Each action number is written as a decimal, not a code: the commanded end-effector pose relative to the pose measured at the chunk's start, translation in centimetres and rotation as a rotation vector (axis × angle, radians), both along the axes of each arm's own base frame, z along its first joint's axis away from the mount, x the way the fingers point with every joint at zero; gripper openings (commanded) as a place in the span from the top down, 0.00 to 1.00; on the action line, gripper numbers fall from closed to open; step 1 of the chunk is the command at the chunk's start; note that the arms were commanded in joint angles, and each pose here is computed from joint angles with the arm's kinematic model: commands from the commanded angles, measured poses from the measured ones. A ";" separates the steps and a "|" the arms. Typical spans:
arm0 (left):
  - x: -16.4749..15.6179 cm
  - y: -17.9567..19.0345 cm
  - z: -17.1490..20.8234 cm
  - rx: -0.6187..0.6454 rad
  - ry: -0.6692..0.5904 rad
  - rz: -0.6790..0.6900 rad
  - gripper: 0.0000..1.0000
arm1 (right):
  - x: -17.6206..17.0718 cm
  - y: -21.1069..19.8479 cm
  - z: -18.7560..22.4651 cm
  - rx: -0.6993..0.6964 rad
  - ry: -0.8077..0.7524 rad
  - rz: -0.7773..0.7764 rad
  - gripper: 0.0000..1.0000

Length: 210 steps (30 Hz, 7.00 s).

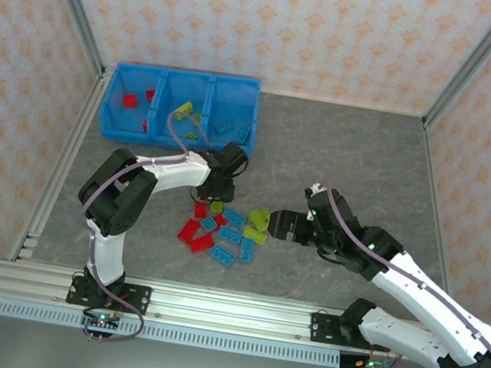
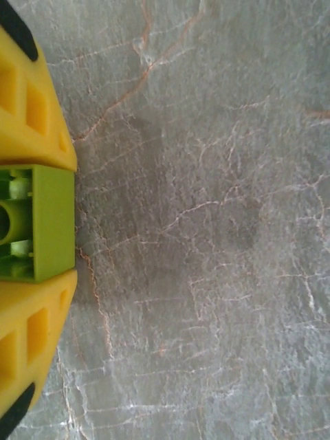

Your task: Sort the legos into containers by color

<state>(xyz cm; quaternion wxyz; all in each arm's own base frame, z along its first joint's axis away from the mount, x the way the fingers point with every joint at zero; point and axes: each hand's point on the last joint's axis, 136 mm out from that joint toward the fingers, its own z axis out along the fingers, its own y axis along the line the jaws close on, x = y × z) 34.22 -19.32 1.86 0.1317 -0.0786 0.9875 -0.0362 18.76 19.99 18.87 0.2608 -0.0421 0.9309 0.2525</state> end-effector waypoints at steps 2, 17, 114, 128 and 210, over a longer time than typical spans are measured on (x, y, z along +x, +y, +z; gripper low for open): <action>0.7 -0.7 0.9 -0.018 -0.023 -0.008 0.71 | 0.5 0.3 1.3 0.028 -0.018 -0.022 0.05; 10.4 14.3 18.3 0.242 -0.476 0.278 0.79 | 0.3 1.5 2.6 0.116 -0.030 -0.004 0.04; -7.6 11.2 24.2 0.228 -0.650 -0.428 0.19 | 29.3 19.0 3.0 -0.352 -0.466 -0.031 0.37; -6.0 10.5 22.9 0.119 -0.523 -0.236 0.00 | 9.4 9.4 8.6 -0.028 -0.246 0.194 0.22; 15.6 24.2 23.5 -0.207 -0.494 0.635 0.45 | 2.4 -2.1 0.3 -0.001 -0.148 -0.226 0.01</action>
